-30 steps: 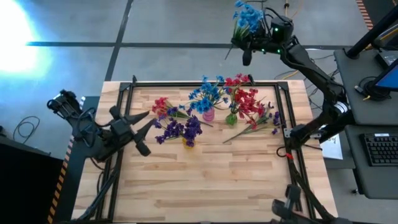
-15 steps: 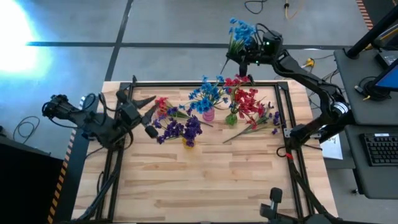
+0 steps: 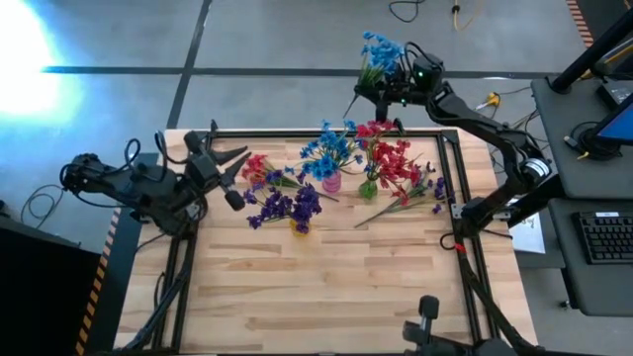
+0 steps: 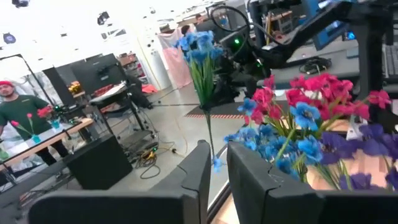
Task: Sort flowers into vase by color
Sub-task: Put the blue flowers into the pink vase
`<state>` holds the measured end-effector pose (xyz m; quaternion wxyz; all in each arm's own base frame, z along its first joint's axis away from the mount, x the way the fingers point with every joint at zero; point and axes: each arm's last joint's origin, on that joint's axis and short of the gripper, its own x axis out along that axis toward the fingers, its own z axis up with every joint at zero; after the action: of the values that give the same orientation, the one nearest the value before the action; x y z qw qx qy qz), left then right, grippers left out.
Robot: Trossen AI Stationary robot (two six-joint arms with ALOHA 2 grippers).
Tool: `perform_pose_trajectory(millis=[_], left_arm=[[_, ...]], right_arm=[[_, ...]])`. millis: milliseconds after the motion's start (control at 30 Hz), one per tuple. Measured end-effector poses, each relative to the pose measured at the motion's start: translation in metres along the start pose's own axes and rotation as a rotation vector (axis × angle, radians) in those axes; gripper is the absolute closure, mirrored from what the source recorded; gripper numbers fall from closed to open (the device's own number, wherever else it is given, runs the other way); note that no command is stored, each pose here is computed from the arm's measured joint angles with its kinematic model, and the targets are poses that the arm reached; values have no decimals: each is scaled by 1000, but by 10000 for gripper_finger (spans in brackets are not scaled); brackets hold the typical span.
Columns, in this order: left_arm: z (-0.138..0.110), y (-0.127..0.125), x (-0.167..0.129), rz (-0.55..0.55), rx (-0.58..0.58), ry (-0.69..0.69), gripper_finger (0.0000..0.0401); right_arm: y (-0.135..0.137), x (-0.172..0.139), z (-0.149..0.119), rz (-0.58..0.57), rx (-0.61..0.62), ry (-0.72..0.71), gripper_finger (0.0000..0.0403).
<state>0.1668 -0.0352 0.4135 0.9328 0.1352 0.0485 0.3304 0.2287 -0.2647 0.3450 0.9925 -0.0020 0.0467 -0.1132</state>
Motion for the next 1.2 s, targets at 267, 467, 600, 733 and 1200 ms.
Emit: perform_pose_trajectory(millis=[267, 467, 600, 733, 1200], left_arm=[[-6, -2, 1, -4, 15, 20, 363], [-7, -4, 2, -5, 23, 27, 363], [-7, -5, 3, -4, 28, 30, 363], [-9, -5, 2, -4, 31, 43, 363], [-10, -6, 3, -4, 48, 50, 363]], right_arm=[[12, 9, 6, 43, 1, -12, 385], [32, 22, 10, 113, -29, -21, 385], [38, 29, 10, 137, -32, -20, 385], [38, 37, 2, 151, -12, 9, 385], [34, 43, 20, 125, -68, 46, 385]])
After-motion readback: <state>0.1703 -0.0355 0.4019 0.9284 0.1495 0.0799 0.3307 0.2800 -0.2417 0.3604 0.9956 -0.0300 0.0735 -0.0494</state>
